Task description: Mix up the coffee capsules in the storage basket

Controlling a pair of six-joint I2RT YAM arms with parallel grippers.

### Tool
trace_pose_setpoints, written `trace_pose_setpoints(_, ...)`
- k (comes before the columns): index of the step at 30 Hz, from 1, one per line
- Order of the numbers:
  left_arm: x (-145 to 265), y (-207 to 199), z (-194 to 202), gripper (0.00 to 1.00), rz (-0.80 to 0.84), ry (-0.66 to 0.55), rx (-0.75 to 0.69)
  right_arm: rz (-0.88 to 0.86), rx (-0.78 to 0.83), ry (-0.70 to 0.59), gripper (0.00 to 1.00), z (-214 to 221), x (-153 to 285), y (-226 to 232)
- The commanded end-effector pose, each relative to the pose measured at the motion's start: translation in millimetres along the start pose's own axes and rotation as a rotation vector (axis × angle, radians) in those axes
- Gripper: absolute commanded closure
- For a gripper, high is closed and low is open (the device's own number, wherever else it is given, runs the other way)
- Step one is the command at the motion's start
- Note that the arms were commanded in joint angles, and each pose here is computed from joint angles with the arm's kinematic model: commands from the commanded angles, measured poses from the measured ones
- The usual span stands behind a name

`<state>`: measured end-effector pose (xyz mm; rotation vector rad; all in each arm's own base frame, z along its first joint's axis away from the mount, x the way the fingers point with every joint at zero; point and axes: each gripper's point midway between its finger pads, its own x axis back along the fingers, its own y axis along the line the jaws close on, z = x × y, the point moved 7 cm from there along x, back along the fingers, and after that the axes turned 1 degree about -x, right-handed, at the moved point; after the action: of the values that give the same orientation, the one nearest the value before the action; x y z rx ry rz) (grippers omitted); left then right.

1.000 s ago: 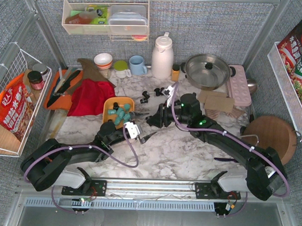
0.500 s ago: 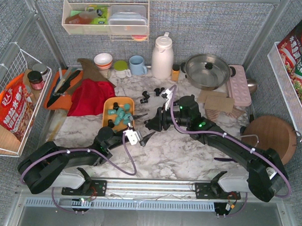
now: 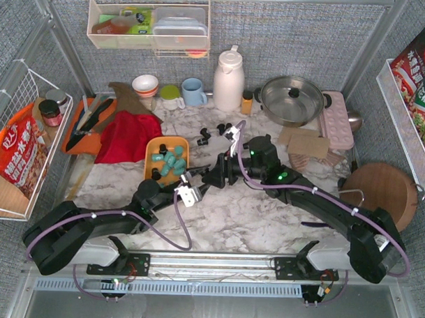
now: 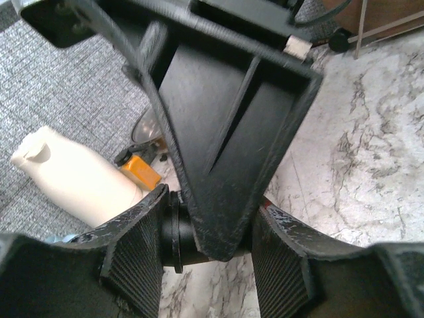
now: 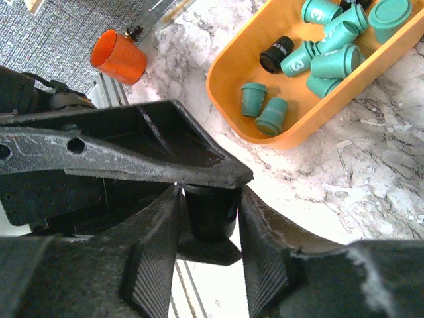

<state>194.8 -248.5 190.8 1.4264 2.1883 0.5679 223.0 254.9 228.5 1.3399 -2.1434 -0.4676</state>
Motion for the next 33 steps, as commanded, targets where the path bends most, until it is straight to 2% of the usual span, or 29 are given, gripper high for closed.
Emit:
trace_pose_setpoints(1,0,5,1,0.61,-0.038,0.021,-0.002,0.061,0.063,0.021,0.39,-5,11,0)
trace_pose_setpoints(9,4,18,7,0.63,-0.195,0.075,0.073,0.256,0.165,-0.018,0.31,-21,53,-10)
trace_pose_setpoints(13,8,31,19,0.63,-0.361,0.153,0.168,0.524,0.226,-0.051,0.32,-26,70,-36)
trace_pose_setpoints(15,11,39,33,0.63,-0.479,0.232,0.27,0.688,0.25,-0.043,0.32,-23,78,-56)
trace_pose_setpoints(18,19,54,61,0.55,-0.724,0.4,0.46,0.994,0.217,-0.064,0.33,-18,92,-95)
trace_pose_setpoints(21,26,62,86,0.47,-0.858,0.543,0.602,1.154,0.11,-0.083,0.33,-6,98,-131)
trace_pose_setpoints(26,42,76,116,0.3,-1.037,0.624,0.788,1.244,-0.095,-0.104,0.35,11,101,-184)
trace_pose_setpoints(31,36,77,130,0.14,-1.033,0.698,0.907,1.142,-0.145,-0.069,0.35,9,89,-218)
trace_pose_setpoints(33,31,77,133,0.07,-1.026,0.738,0.947,1.047,-0.189,-0.057,0.36,4,83,-230)
